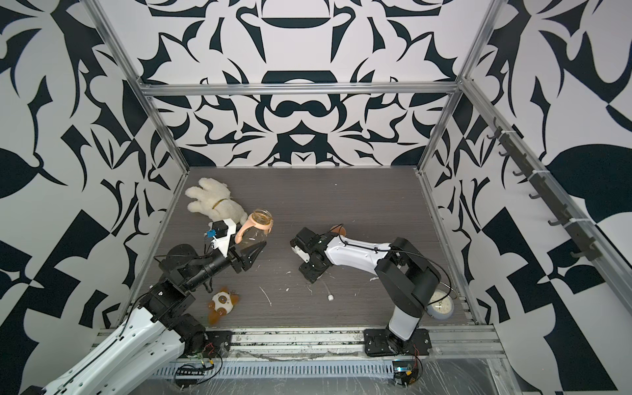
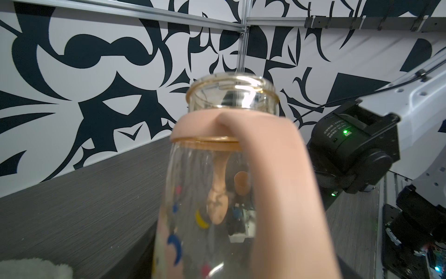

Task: Assemble the baby bottles
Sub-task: Pick up the nipple from the center of the board.

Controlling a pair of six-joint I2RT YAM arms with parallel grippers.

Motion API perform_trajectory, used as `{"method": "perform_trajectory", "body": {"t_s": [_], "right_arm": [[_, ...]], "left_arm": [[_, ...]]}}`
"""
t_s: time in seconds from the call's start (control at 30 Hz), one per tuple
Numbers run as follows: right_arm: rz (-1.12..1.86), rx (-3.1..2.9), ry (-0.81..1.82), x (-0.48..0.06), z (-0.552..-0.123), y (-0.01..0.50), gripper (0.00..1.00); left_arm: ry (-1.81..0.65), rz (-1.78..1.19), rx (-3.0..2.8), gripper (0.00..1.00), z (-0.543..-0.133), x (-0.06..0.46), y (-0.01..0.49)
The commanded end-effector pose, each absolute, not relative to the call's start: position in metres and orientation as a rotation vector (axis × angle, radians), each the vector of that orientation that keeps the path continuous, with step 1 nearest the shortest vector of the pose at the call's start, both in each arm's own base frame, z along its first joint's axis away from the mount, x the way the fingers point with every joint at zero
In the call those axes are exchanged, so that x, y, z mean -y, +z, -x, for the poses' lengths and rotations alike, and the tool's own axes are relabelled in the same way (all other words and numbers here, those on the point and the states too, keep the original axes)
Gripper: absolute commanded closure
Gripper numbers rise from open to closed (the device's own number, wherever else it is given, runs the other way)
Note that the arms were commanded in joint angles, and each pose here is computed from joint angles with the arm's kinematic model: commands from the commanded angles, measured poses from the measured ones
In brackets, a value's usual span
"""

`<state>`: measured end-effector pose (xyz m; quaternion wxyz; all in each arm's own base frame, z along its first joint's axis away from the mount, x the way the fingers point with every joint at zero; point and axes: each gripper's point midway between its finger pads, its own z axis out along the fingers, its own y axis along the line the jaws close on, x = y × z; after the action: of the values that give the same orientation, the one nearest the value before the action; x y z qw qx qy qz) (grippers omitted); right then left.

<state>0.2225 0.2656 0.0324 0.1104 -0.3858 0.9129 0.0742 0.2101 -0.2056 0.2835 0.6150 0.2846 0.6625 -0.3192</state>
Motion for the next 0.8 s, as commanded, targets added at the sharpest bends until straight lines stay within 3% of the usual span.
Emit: {"method": "perform_trajectory", "body": {"t_s": [0.0,0.23,0.77], "right_arm": [[1.069,-2.61,0.368,-0.278,-0.225,0.065,0.43],[0.926,-2.481,0.556,-0.28,-0.236,0.129,0.47],[0.911,-2.017,0.6,-0.292,-0.296,0.332,0.51]], "left_arm": [[-0.727,-0.654,-1.477,0.56,-0.209,0.205,0.299],[-0.734,-0.68,-1.486,0.56,-0.21,0.21,0.296],[-0.767,-0.695,-1.332,0.56,-0.204,0.214,0.321]]}}
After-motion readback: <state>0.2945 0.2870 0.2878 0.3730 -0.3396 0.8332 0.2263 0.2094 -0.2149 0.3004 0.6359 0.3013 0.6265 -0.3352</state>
